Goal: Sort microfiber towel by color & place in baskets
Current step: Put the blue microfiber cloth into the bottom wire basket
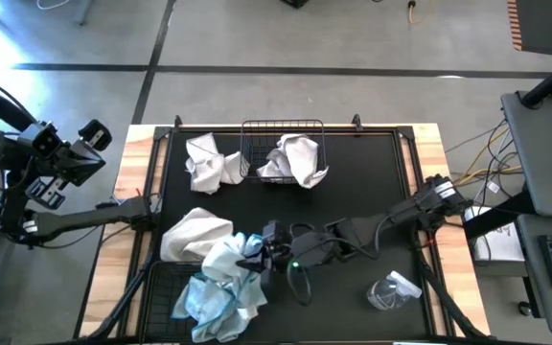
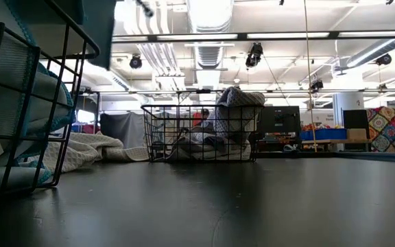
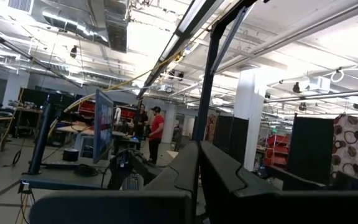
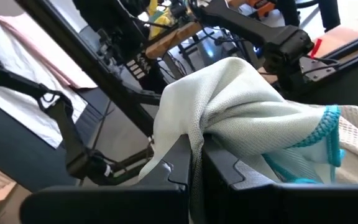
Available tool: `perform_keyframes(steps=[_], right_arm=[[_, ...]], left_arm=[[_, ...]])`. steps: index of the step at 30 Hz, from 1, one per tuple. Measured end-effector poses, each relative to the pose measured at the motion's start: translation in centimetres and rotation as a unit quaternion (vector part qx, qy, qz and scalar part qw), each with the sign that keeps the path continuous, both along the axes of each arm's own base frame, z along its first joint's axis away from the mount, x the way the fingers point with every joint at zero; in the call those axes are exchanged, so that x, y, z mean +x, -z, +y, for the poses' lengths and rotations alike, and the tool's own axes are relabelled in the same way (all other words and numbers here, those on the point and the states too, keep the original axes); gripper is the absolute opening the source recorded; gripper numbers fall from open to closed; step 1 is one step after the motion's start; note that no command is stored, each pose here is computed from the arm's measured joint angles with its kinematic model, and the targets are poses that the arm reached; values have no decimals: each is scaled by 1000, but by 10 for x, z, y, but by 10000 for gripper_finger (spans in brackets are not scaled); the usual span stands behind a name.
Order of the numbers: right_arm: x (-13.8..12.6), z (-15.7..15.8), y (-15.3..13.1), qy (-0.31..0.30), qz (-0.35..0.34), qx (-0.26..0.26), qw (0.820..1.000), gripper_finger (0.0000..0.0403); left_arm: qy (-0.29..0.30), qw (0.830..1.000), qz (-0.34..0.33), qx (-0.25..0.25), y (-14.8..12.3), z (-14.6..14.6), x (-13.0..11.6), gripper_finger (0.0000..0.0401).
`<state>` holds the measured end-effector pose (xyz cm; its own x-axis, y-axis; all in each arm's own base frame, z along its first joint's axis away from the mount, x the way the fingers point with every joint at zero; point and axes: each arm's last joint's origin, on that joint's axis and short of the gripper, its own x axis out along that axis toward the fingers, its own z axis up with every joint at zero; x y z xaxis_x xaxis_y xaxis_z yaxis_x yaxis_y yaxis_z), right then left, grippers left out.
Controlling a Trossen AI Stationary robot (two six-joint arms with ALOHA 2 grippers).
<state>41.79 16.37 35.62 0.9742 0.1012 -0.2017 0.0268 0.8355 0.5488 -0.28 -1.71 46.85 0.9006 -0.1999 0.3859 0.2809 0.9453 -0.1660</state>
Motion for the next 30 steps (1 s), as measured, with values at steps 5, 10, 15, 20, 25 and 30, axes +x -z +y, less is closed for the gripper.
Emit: perform_keyframes(steps=[5, 10, 15, 20, 25, 30], right_arm=[[13, -2, 10, 1, -18, 9, 1000, 13], [23, -1, 20, -13, -24, 33, 999, 13], [30, 1, 30, -22, -25, 46, 998, 13], [40, 5, 43, -50, -31, 78, 995, 13], [47, 9, 52, -77, -54, 99, 991, 13], [51, 11, 61, -79, -45, 110, 990, 13]], left_arm=[[0, 1000, 0, 0, 0, 0, 0, 0], [0, 1000, 0, 0, 0, 0, 0, 0], [0, 1000, 0, 0, 0, 0, 0, 0], [0, 1000, 0, 0, 0, 0, 0, 0], [0, 1000, 0, 0, 0, 0, 0, 0], [0, 1000, 0, 0, 0, 0, 0, 0]])
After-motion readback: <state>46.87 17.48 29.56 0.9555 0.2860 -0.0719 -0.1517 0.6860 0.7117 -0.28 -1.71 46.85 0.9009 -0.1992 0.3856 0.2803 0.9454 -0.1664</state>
